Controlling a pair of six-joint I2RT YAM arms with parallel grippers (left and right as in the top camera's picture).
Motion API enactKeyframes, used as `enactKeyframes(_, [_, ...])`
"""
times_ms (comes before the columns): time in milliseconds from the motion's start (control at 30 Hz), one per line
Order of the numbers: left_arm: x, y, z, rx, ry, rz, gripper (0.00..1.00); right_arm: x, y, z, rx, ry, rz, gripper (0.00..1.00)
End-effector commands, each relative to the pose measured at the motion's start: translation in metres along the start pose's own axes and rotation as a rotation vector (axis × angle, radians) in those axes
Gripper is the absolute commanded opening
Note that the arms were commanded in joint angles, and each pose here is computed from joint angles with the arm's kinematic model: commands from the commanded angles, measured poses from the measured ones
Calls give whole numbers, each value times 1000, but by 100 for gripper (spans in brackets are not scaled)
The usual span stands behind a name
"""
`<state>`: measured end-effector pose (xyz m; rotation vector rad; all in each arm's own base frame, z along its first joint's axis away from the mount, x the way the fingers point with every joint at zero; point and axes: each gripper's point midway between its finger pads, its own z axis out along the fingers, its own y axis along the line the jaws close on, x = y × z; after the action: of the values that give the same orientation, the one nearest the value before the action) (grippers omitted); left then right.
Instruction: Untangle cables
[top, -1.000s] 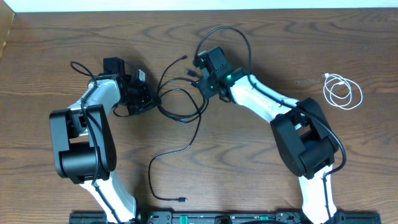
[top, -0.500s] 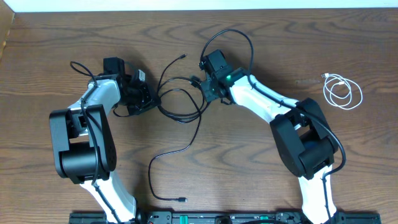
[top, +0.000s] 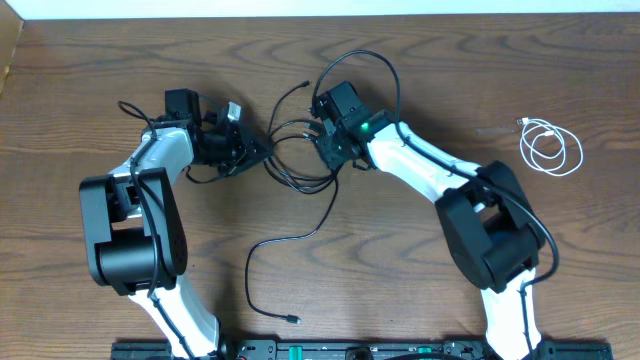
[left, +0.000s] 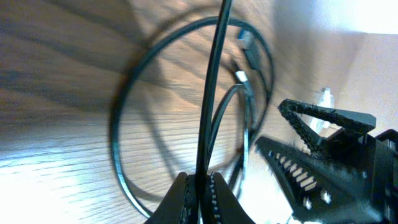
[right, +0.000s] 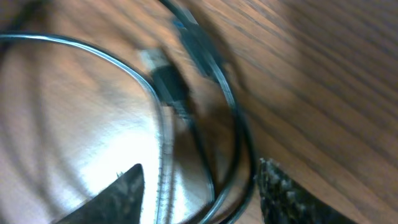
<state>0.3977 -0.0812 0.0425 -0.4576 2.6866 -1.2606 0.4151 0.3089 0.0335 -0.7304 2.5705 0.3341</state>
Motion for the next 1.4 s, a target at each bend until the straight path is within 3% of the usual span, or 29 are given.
enactKeyframes(0, [5,-15,-1,96,28,0,8,-24,31,-39,-151,-88,-124,61])
enactKeyframes(67, [5,-15,-1,96,28,0,8,-26,44,-46,-223,-104,-167,68])
enactKeyframes(167, [5,-15,-1,95,28,-1,8,-24,64,-52,-347,-113,-225,70])
enactKeyframes(233, [5,-15,-1,96,28,-1,8,-21,70,-53,-397,-109,-251,64])
enactKeyframes(367, [5,-15,-1,95,28,0,8,-14,67,-48,-391,-82,-247,44])
enactKeyframes(500, [4,-14,-1,91,26,0,8,-6,58,-43,-337,-44,-238,39])
enactKeyframes(900, [4,-14,-1,91,26,-1,8,21,70,-33,-355,49,-284,42])
enactKeyframes(1367, [4,-14,-1,91,26,-1,8,23,74,-31,-359,53,-290,45])
